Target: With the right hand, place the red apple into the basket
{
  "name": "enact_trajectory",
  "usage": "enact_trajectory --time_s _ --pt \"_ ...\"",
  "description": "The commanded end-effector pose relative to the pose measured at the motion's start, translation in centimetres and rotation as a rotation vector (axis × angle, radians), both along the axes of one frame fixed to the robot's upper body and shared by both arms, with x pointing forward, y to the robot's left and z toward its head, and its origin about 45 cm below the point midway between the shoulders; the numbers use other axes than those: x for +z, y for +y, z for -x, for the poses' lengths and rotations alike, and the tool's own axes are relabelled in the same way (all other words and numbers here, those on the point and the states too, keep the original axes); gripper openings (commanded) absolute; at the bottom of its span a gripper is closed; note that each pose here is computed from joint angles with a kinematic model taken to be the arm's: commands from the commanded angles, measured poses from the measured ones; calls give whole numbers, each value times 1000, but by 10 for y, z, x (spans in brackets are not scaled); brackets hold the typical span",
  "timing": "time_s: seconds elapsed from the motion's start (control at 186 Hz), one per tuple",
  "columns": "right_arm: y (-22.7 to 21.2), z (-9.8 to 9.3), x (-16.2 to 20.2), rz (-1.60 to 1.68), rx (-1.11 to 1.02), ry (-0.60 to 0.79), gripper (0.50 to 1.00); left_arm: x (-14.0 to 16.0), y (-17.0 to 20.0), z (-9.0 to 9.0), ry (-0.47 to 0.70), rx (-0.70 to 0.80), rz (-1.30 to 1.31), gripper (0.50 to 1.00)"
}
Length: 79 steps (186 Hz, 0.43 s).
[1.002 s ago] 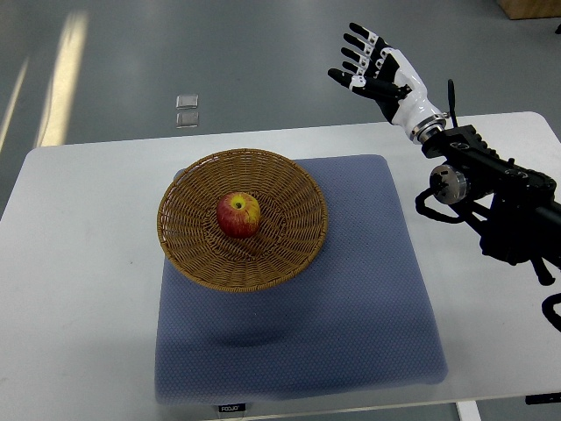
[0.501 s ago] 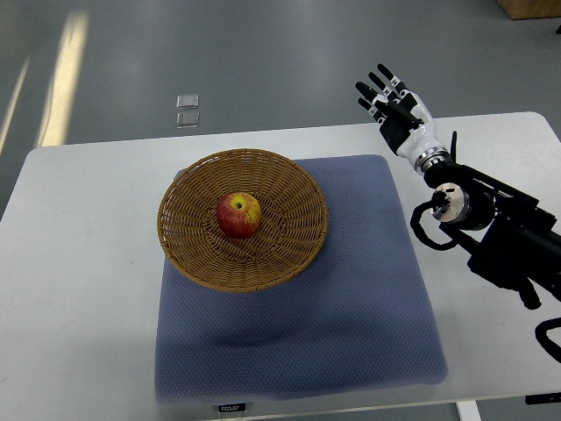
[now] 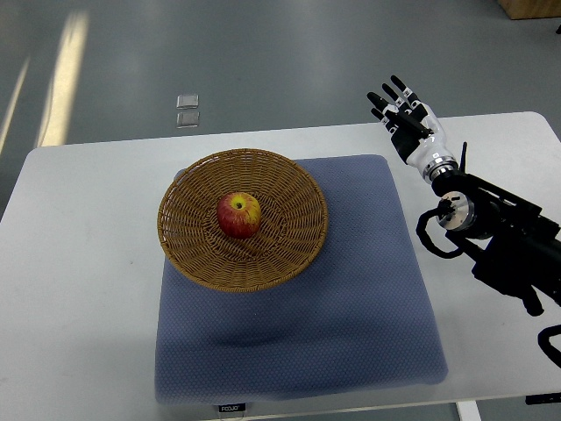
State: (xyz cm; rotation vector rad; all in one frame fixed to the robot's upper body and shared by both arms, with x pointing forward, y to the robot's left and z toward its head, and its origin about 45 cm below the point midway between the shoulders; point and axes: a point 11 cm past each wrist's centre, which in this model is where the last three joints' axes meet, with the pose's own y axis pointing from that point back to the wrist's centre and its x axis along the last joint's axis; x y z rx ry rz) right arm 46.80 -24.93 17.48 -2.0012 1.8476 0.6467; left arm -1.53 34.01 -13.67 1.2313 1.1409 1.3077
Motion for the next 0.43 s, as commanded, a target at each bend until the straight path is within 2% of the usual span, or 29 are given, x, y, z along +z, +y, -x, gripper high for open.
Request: enact_trajectory --time_s 0.0,0.42 --pt "-3 5 -9 5 -7 13 924 0 0 0 0 0 1 1000" --pt "-6 8 -13 4 -24 19 924 0 0 0 0 0 -1 1000"
